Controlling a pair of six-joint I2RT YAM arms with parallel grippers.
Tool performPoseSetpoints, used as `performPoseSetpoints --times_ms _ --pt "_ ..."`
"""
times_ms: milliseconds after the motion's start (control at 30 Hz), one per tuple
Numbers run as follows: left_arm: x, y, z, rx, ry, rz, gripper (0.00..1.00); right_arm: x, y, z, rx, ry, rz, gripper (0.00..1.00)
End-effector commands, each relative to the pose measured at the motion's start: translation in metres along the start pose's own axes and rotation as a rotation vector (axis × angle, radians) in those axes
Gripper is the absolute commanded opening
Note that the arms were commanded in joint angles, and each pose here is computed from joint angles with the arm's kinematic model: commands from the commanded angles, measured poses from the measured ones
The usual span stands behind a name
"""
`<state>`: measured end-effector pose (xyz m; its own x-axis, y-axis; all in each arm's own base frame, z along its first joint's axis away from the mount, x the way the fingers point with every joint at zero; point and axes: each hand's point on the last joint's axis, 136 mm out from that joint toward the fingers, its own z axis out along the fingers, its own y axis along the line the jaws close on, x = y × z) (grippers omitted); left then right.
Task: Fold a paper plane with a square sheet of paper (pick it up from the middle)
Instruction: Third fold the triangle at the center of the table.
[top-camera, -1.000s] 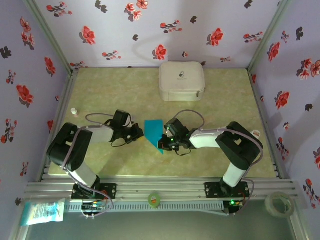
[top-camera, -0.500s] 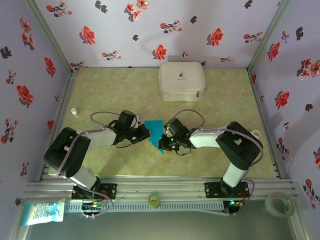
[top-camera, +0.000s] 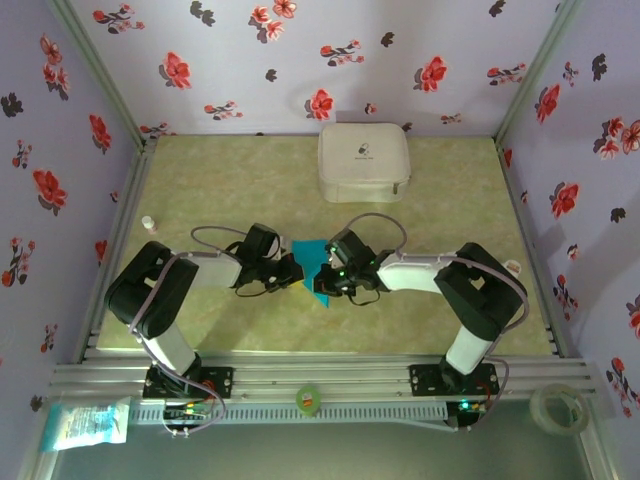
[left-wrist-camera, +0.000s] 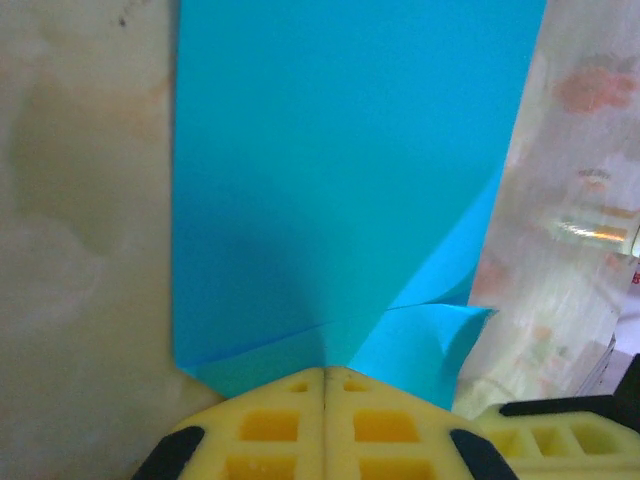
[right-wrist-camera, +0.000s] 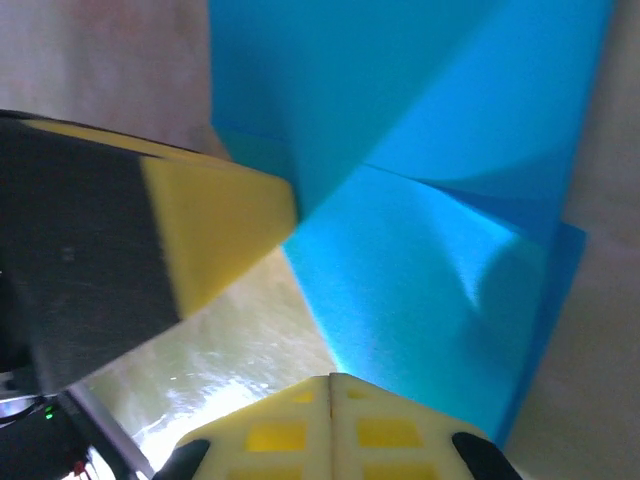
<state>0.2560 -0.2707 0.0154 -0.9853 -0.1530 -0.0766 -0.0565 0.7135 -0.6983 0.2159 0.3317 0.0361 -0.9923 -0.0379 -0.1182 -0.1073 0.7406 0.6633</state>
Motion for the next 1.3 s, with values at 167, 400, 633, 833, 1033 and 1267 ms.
performPoseSetpoints --times_ms 167,400,633,833,1033,1267 --pt "0.009 0.027 0.005 -0.098 0.021 -0.023 0.00 0.003 -0.008 0.024 0.023 0.051 0.017 0.05" --pt "0.009 0.030 0.005 -0.114 0.024 -0.024 0.00 0.024 -0.032 0.016 0.078 0.068 0.036 0.04" --pt "0.008 0.036 0.006 -0.126 0.027 -0.039 0.00 0.047 -0.031 0.001 -0.016 0.080 0.023 0.06" --pt "0.008 0.036 0.007 -0.120 0.024 -0.051 0.00 0.069 -0.054 -0.009 0.043 0.121 0.011 0.05" --pt "0.009 0.031 0.001 -0.091 -0.010 -0.098 0.00 0.036 -0.047 -0.040 0.061 -0.047 0.006 0.06" --pt "0.011 0.007 -0.012 -0.024 -0.151 -0.184 0.00 -0.004 -0.052 -0.071 0.173 -0.215 0.020 0.17"
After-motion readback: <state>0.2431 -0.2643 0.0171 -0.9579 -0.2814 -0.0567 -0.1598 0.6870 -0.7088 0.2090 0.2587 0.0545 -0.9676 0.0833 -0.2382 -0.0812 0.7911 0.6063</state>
